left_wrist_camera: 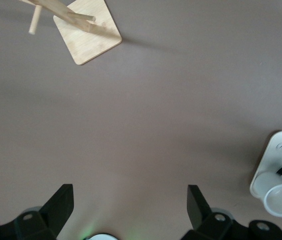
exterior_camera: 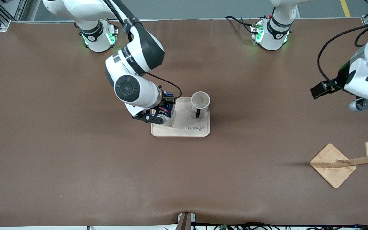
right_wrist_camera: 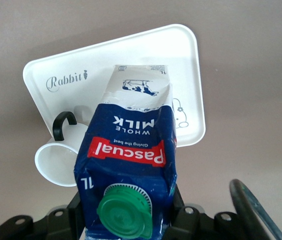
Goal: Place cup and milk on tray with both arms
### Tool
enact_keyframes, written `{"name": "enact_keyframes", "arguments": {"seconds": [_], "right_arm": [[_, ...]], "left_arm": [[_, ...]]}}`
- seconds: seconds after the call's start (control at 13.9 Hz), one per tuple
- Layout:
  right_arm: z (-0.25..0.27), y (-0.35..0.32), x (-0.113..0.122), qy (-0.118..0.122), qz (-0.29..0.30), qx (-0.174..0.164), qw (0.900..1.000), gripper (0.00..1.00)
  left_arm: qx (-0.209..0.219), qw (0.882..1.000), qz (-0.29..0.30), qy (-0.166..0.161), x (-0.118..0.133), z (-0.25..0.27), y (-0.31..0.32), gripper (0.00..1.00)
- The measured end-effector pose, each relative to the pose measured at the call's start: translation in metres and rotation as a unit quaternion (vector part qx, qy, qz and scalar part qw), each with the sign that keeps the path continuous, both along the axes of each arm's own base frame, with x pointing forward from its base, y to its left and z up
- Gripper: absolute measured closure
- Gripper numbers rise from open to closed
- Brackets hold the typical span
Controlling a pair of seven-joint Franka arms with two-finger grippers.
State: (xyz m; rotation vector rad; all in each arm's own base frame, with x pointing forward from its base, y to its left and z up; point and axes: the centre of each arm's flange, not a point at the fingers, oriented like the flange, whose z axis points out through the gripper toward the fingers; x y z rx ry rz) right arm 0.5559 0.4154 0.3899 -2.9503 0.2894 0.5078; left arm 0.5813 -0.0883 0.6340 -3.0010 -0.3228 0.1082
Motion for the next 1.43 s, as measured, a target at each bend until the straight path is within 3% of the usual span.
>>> {"name": "enact_keyframes", "arguments": {"seconds": [0.65,1.0,1.43], "right_arm": [[-0.018,0.009,-0.004,-0.015,0.051,-0.033,0.998,0.34],[-0.024,0.005,-0.012,0.016,0.06,-0.048,0.997,0.34],[-0.05,0.011,-0.015,0.025,0.065,-0.057,0.996,0.34]], "left_arm": [[0.015,0.998,-0.061,-0.014,-0.025,0.036,0.026,0.0],[0.001,0.996,-0.083,-0.02,-0.055,0.045,0.034,0.0],[-0.002,0.995,-0.098,-0.025,-0.059,0.042,0.024,0.0]]}}
